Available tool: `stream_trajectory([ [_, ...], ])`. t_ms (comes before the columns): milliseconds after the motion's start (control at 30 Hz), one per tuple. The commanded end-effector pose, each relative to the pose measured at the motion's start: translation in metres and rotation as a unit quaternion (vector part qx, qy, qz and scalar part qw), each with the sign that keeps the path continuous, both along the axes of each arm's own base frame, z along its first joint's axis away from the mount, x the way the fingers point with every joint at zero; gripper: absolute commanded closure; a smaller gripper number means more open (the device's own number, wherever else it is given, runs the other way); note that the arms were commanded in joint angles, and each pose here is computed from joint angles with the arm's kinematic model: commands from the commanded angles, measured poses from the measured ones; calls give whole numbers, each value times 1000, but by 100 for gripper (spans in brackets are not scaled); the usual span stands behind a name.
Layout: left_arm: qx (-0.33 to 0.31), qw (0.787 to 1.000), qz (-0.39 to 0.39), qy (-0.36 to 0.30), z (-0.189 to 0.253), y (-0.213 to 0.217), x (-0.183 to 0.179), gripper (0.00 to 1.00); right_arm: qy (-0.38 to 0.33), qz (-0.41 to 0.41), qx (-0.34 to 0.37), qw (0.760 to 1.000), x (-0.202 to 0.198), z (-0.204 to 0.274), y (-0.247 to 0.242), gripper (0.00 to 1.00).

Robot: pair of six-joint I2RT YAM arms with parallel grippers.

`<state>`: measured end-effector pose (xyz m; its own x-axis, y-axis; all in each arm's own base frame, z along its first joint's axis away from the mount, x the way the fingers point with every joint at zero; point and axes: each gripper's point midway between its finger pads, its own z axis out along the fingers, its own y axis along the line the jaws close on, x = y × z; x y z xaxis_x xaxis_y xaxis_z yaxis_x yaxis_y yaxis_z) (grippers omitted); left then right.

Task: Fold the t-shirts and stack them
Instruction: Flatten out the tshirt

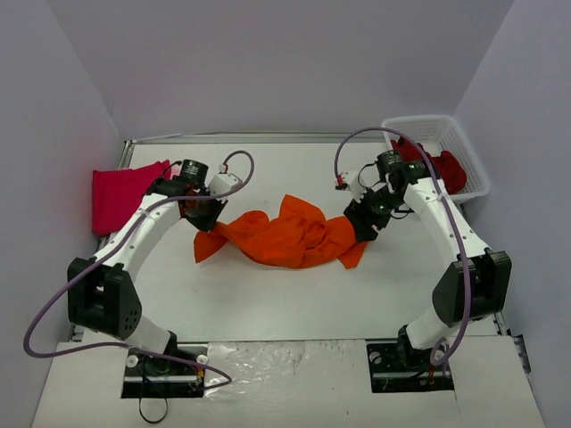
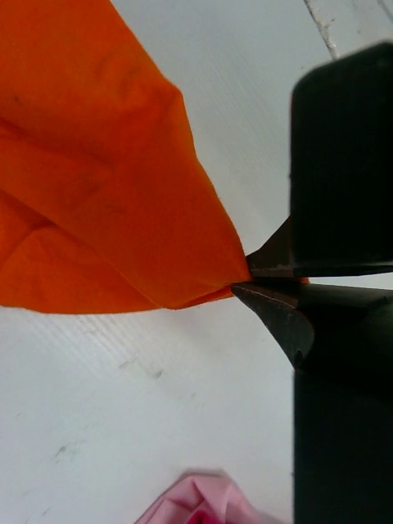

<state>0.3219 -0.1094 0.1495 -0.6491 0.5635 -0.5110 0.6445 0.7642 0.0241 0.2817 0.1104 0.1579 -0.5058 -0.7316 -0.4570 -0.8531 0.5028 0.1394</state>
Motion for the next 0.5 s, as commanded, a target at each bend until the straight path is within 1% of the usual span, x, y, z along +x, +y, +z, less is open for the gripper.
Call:
stream_trajectory([
  [0,15,1000,-7,6,0,2,-9,98,-5,7,-26,1000,-9,-1,-11,43],
  [67,14,1000,-8,12,-2,0,-8,98,-12,-1,-30,999,-2,0,-11,43],
  [167,13,1000,-13,19,-4,-6,-9,98,-6,-7,-28,1000,9,-5,-9,47],
  [267,15,999,-20,24,-7,-11,-9,98,9,-1,-4,1000,20,-14,4,49],
  [300,17,999,-20,24,-8,-12,-9,98,0,2,15,1000,29,-11,12,49],
  [367,15,999,-19,25,-10,-13,-8,97,10,8,32,999,38,-17,21,49],
  [400,12,999,-19,27,-11,-14,-9,98,0,13,41,999,48,-13,26,49],
  [433,9,999,-17,31,-15,-14,-10,97,1,18,55,998,52,-11,33,49],
  [467,5,1000,-18,25,-14,-16,-9,98,13,20,57,998,57,-19,37,50],
])
